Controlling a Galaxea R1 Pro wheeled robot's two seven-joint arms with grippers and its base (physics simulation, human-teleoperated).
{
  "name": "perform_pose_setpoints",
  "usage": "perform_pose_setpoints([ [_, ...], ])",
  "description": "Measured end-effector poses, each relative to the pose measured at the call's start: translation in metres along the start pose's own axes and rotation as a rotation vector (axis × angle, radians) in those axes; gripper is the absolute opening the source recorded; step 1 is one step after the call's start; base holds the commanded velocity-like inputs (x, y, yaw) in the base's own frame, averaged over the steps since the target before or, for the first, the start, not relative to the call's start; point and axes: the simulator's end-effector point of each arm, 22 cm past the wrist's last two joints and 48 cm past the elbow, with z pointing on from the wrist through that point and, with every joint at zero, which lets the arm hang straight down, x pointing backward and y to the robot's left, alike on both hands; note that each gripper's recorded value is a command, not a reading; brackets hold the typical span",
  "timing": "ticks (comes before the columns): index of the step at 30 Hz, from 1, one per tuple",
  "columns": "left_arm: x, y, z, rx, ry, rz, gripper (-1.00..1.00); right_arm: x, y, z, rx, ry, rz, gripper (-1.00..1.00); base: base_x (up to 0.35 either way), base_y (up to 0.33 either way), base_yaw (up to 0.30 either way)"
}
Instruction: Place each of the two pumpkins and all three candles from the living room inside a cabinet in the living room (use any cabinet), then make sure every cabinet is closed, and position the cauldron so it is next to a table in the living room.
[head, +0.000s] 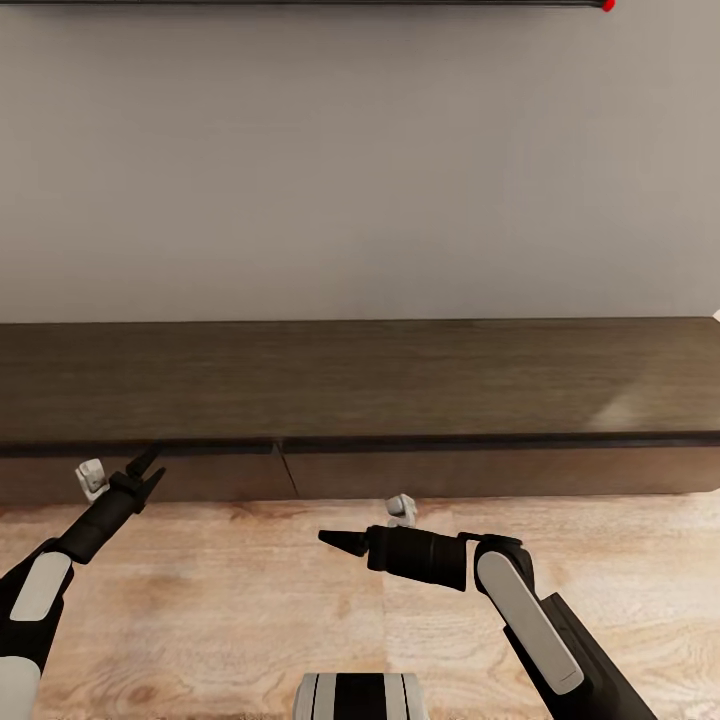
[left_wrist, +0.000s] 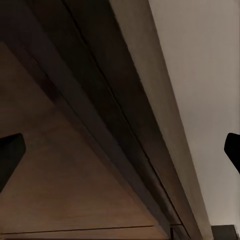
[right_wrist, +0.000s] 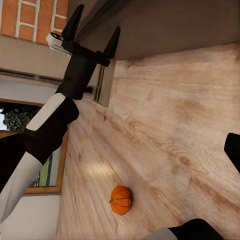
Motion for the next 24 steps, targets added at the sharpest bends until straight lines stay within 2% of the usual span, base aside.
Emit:
perform_pose_setpoints([
  [11,0.0040,0.0113,0.0000,-0.015,0.005,-0.006,1.00,0.0033,-0.0085,0.0029,0.003,0.007,0.019,1.00,0.000,0.000,0.000],
  [24,0.0027,0.0098,-0.0007,-0.007,0.002,-0.006,1.00,0.0036,-0.0076,0.0036,0.000,0.007,0.019,1.00,0.000,0.000,0.000],
])
